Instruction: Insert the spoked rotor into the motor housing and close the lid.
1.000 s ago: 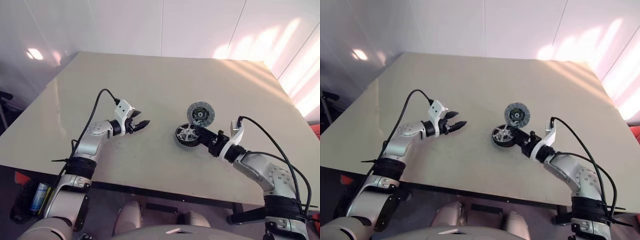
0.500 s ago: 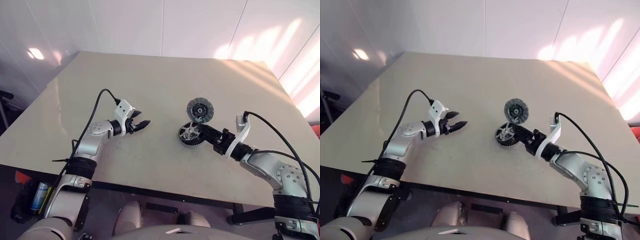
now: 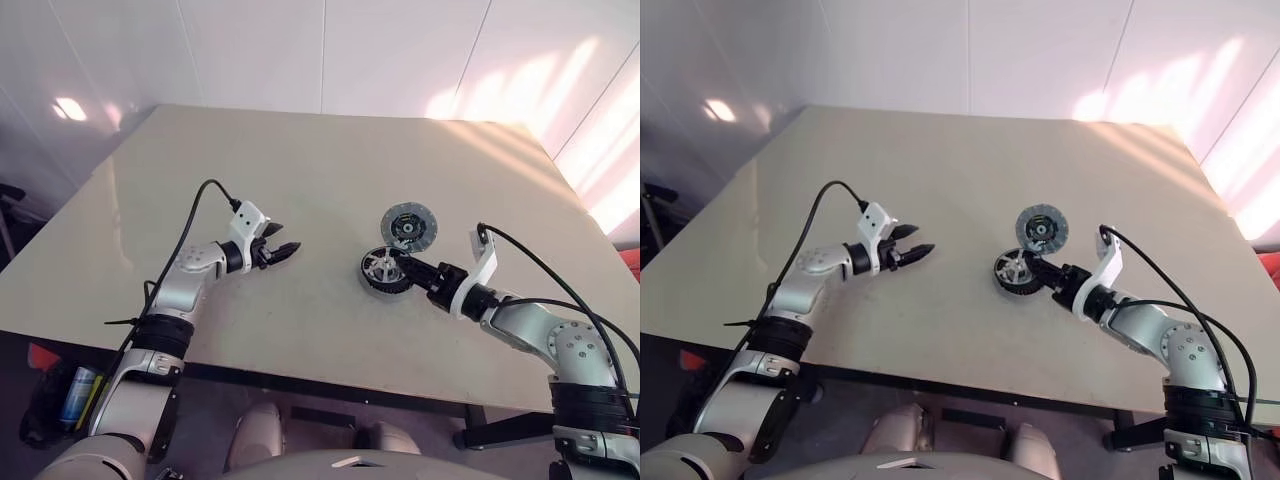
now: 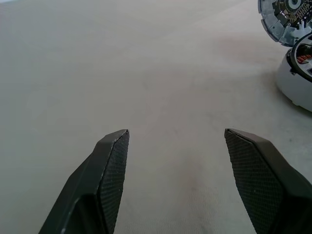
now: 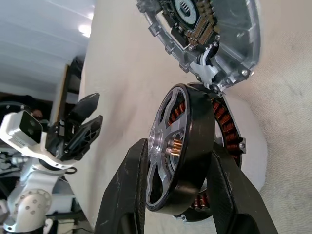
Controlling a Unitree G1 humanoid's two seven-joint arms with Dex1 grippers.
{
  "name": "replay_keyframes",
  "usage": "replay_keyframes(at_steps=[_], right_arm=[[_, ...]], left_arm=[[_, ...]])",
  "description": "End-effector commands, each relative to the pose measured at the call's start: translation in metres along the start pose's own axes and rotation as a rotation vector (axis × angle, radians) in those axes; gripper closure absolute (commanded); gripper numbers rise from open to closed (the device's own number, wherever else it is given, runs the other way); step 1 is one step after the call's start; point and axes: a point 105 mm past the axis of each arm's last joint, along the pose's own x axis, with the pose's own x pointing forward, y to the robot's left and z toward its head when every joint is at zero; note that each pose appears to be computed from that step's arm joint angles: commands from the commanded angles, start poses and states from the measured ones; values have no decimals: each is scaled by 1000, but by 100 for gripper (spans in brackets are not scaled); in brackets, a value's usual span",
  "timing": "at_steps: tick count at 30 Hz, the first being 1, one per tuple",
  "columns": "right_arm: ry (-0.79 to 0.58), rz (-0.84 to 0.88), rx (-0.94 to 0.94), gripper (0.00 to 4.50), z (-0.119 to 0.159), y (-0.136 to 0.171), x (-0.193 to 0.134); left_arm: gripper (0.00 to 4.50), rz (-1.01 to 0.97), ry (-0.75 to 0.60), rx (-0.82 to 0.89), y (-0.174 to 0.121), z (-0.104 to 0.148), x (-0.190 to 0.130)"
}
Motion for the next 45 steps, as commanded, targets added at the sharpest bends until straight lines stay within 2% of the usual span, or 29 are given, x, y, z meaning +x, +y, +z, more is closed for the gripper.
replay_keyframes(at_steps=[1, 5, 12, 17, 26, 31, 35, 38, 41, 42, 45], right_arm=[[10, -64, -133, 250, 8, -2, -4], [15, -112, -226, 250, 13, -7, -6], [-17, -86, -233, 250, 20, -3, -7], [-77, -34, -253, 250, 31, 12, -8], [-121, 39, -406, 250, 39, 42, -8], [-178, 27, -583, 250, 48, 48, -9], [-137, -53, -823, 250, 44, 37, -4], [-98, -104, -908, 313, 40, 24, 1], [-41, -120, -973, 422, 32, 15, 4], [-34, -113, -981, 442, 31, 15, 4], [-29, -92, -1005, 446, 31, 18, 6]], left_arm=[[116, 2, -36, 33, 4, 13, 2], [116, 3, -34, 30, 6, 12, 5], [116, -3, -34, 31, 3, 7, 3], [116, -4, -35, 31, 2, 5, -1], [116, 0, -31, 24, 5, 2, 3], [116, 3, -32, 22, 5, 0, 4], [116, 5, -35, 19, 6, 1, 6], [116, 8, -40, 17, 6, 3, 7], [116, 10, -46, 16, 5, 4, 7], [116, 11, -48, 15, 4, 5, 7], [116, 11, -52, 15, 2, 5, 5]])
